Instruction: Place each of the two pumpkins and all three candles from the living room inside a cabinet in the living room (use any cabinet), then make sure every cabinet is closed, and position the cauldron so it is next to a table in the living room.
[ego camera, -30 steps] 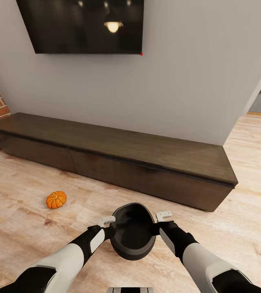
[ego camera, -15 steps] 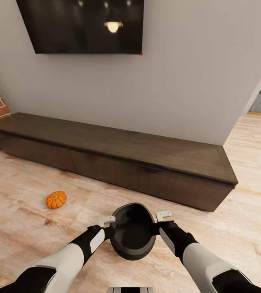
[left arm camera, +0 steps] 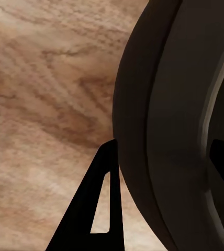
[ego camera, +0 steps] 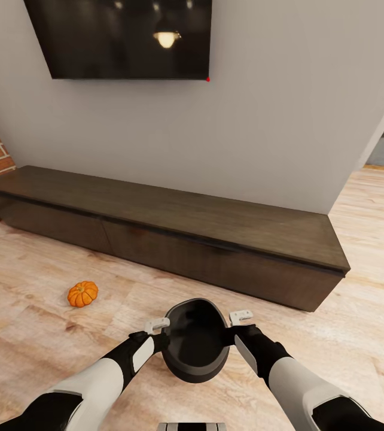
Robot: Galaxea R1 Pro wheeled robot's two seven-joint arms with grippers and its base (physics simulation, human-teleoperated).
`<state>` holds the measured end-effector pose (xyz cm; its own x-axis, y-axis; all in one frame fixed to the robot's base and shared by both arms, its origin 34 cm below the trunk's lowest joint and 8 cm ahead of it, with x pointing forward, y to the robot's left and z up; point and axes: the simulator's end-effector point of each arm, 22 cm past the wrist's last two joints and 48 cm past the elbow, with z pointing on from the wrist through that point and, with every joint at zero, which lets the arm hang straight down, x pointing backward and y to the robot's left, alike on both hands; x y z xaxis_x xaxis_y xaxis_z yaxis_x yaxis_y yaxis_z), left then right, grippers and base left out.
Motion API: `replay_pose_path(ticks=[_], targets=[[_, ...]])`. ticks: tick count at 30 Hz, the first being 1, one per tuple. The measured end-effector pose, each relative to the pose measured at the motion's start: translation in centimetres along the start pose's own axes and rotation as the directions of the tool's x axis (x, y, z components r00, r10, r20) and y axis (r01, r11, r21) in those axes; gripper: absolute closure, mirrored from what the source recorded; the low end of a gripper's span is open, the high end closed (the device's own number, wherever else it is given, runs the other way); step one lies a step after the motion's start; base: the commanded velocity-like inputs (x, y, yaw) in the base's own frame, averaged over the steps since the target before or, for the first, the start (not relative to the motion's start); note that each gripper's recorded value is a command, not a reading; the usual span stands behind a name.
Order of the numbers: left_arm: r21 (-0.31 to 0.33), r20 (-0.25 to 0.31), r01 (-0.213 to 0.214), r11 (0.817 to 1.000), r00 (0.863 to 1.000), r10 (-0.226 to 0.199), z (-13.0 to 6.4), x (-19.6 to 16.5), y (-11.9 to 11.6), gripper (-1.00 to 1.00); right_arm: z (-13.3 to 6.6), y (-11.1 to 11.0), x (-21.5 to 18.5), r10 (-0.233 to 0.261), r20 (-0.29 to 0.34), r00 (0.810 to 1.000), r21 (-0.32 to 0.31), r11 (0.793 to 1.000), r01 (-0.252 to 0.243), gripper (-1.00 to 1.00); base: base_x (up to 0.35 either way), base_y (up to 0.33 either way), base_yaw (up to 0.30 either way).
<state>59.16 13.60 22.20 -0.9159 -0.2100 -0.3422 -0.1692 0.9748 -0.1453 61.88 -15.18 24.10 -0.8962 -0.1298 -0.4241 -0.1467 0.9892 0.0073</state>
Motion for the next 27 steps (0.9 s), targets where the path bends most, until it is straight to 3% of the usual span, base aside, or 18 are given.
replay_pose_path(ticks=[27], targets=[[0.0,0.0,0.0,1.0,1.0,0.0,0.0,-0.01,0.0,1.0,-0.03,-0.08,-0.15,-0.001,0.004,1.0,0.001,1.0,0.001,1.0,0.0,0.0,0.0]])
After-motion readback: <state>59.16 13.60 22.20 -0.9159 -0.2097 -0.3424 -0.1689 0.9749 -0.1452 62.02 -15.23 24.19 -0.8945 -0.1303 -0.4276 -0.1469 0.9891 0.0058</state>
